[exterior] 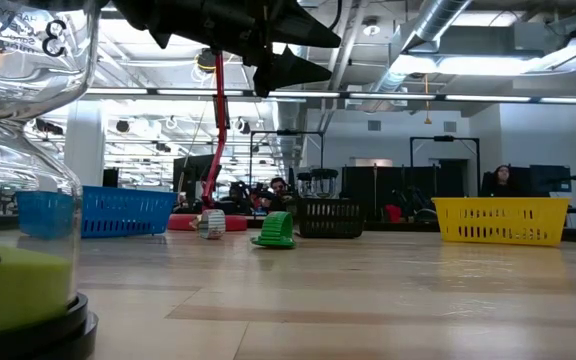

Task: Pick & Place Office items
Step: Put the red digital clock into the blue basket

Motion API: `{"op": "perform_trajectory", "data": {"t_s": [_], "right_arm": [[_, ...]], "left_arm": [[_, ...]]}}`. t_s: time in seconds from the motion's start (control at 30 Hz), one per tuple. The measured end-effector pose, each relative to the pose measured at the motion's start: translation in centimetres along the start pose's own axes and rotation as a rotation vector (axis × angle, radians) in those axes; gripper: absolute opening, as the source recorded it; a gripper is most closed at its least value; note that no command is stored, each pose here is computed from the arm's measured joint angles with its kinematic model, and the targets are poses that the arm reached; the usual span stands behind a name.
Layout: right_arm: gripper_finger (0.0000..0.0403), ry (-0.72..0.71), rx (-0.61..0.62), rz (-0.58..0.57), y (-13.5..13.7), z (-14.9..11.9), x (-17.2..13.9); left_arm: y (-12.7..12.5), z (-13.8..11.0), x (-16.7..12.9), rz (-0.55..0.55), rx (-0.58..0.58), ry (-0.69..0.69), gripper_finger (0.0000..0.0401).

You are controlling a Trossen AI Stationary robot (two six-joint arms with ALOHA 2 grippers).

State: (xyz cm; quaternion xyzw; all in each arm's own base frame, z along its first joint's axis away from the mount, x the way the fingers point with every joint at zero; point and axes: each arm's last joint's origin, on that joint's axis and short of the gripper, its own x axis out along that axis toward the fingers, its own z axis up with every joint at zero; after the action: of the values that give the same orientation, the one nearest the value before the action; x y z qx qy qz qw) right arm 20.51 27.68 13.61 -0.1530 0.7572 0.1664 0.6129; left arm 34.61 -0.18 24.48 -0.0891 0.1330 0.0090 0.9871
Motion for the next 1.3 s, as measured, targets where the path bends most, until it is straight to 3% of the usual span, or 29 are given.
{"op": "perform_trajectory", "data": {"t_s": [0.17, 0.3, 0.5, 0.77, 1.03, 1.17, 1.3], "right_arm": [[0.0160, 0.148, 0.012, -0.135, -1.9, -0.9, -0.9], [0.0150, 0.239, -0.019, -0.229, -3.2, -1.6, -1.5], [0.0131, 0.239, -0.032, -0.311, -5.1, -2.3, -3.6], [0.0145, -0.064, 0.074, -0.490, -7.7, -5.0, -9.9], [0.0137, -0.435, 0.232, -0.702, -10.1, -9.9, -15.8], [0.0149, -0.622, 0.296, -0.783, -11.1, -12.7, -16.0], [0.0146, -0.793, 0.387, -0.790, -12.4, -14.8, -13.9]], "left_arm": [[0.0, 0.0, 0.0, 0.000, 0.000, 0.000, 0.0273], [0.0, 0.0, 0.0, 0.000, 0.000, 0.000, 0.0273], [0.0, 0.0, 0.0, 0.000, 0.000, 0.000, 0.0273], [0.0, 0.0, 0.0, 0.000, 0.000, 0.000, 0.0273], [0.0, 0.1, 0.0, -0.002, 0.000, -0.011, 0.0273], [-0.1, 0.3, 0.0, -0.006, 0.000, -0.032, 0.0273], [-0.1, 0.6, 0.0, -0.011, 0.000, -0.059, 0.0273]]}}
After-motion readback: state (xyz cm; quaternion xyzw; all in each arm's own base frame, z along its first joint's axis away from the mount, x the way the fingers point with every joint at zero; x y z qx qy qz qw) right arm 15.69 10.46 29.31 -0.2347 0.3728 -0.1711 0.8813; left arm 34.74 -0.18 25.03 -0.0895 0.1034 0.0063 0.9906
